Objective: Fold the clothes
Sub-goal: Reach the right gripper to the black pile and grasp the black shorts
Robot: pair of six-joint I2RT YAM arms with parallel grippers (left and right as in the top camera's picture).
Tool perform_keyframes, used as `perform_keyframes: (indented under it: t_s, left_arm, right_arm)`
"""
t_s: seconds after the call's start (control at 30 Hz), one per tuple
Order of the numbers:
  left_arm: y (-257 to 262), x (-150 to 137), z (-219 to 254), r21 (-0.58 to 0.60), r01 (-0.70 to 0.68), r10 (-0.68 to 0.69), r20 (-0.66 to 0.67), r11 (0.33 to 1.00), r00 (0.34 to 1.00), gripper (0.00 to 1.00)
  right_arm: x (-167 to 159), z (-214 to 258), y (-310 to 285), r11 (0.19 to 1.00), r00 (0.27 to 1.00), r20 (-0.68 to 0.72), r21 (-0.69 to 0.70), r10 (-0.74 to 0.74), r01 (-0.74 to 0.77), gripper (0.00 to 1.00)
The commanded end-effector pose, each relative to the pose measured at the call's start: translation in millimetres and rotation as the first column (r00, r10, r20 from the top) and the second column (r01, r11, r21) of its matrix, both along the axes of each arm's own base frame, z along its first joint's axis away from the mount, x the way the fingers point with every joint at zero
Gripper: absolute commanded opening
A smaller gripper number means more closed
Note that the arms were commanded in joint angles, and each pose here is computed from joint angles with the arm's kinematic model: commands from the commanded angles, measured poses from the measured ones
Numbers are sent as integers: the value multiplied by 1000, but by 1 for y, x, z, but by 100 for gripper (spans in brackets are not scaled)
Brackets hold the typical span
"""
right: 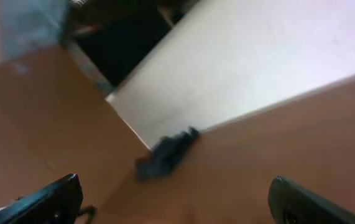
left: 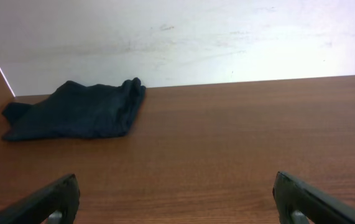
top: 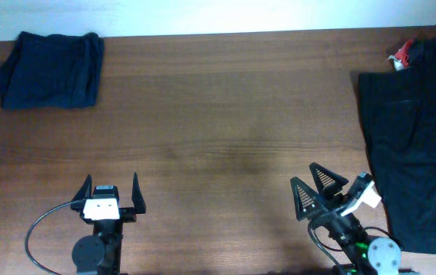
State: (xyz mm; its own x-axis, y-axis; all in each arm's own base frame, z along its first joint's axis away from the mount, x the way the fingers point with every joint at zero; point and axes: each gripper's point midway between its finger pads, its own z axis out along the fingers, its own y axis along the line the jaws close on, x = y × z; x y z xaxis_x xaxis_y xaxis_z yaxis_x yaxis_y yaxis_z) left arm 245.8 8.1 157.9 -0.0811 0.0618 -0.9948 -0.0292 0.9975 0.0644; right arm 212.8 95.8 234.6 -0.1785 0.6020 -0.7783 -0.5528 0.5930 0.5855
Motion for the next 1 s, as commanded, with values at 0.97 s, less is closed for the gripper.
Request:
perform_keyframes:
  t_s: [0.97]
  left_arm:
    - [-2, 0, -3, 11, 13, -13, -8, 1000, 1000, 99]
  right_arm:
    - [264, 10, -202, 353, 369, -315, -935, -874, 40, 99]
